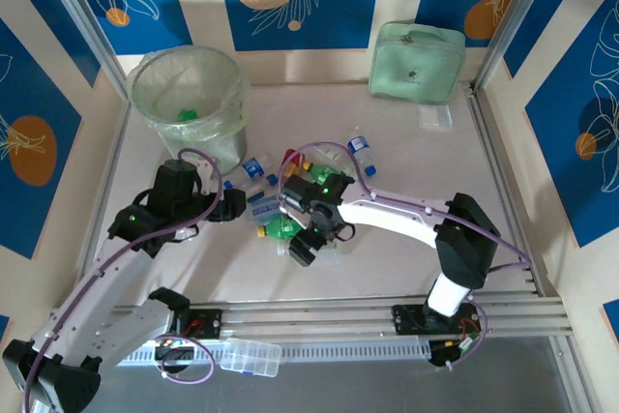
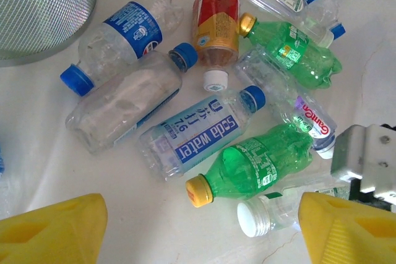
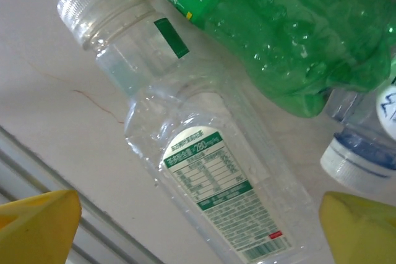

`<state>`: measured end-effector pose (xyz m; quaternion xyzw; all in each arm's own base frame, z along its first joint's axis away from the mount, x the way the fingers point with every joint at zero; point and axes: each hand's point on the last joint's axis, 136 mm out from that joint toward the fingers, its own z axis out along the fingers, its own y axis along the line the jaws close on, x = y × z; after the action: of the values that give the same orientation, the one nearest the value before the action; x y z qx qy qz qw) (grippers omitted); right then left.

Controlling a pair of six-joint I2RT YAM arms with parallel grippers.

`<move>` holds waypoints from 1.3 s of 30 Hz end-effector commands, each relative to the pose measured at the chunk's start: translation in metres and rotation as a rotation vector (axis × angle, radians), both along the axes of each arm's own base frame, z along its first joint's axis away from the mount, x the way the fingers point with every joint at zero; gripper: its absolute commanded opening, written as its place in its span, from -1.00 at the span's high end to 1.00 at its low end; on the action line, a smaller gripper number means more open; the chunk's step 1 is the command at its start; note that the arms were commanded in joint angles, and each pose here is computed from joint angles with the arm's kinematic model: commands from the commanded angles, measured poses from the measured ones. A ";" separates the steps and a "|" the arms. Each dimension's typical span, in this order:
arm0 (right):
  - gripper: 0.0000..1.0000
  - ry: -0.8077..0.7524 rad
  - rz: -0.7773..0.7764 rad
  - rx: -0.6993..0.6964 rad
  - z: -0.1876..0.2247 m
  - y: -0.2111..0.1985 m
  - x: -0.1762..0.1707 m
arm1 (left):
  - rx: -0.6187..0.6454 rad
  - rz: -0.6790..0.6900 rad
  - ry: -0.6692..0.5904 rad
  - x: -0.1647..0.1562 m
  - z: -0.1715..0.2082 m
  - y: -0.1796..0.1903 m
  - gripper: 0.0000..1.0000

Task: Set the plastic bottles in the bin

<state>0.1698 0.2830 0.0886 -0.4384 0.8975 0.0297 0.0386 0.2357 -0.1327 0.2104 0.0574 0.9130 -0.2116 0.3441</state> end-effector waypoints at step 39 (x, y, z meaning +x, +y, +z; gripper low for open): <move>-0.31 0.007 0.120 -0.063 -0.040 -0.006 -0.027 | -0.012 0.003 -0.035 0.002 0.007 0.001 -0.63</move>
<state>0.1481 0.2743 0.0439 -0.5127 0.8580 -0.0249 0.0193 0.2349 -0.1348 0.2148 0.0604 0.9086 -0.2204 0.3497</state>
